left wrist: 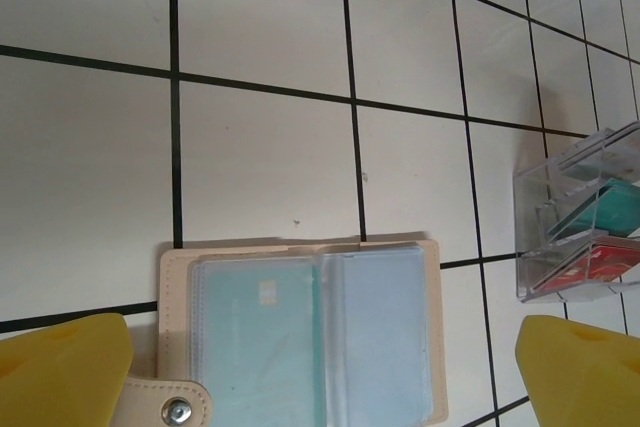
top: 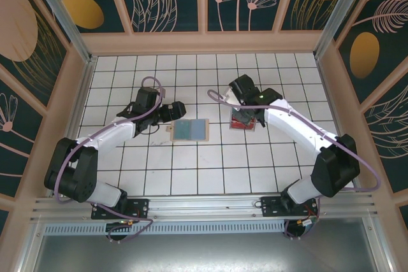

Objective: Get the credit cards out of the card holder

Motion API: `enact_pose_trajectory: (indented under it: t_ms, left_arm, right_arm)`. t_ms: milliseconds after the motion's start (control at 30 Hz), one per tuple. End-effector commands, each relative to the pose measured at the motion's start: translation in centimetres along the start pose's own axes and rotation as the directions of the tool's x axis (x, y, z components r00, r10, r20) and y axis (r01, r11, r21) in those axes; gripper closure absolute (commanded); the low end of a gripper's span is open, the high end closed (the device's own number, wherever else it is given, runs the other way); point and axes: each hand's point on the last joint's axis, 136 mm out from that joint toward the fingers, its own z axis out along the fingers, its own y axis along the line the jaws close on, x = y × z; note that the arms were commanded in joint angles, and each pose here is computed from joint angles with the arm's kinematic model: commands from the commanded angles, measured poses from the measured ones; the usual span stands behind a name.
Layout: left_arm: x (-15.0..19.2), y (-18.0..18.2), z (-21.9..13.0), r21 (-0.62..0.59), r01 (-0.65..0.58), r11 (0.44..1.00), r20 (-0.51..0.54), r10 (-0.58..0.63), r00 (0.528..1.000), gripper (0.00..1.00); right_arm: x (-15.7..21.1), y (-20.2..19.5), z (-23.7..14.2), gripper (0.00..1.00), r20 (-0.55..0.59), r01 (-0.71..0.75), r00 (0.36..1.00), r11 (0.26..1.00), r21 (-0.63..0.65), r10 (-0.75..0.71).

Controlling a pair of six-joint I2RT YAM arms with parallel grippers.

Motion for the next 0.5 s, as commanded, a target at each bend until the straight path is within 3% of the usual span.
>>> enact_pose_trajectory:
  t_ms: [0,467]
  left_arm:
    - [-1.7,-0.7,-0.9,-0.001,-0.037,0.999,0.062,0.037,0.997,0.01]
    - [-1.4,-0.1,-0.6,-0.019,-0.028,0.999,0.051,0.029,0.998,0.02]
  right_arm:
    - [1.2,-1.0,-0.2,1.00,-0.042,0.119,0.992,0.989,0.086,-0.115]
    - [2.2,2.2,2.2,1.00,-0.070,0.218,0.974,0.975,0.038,-0.215]
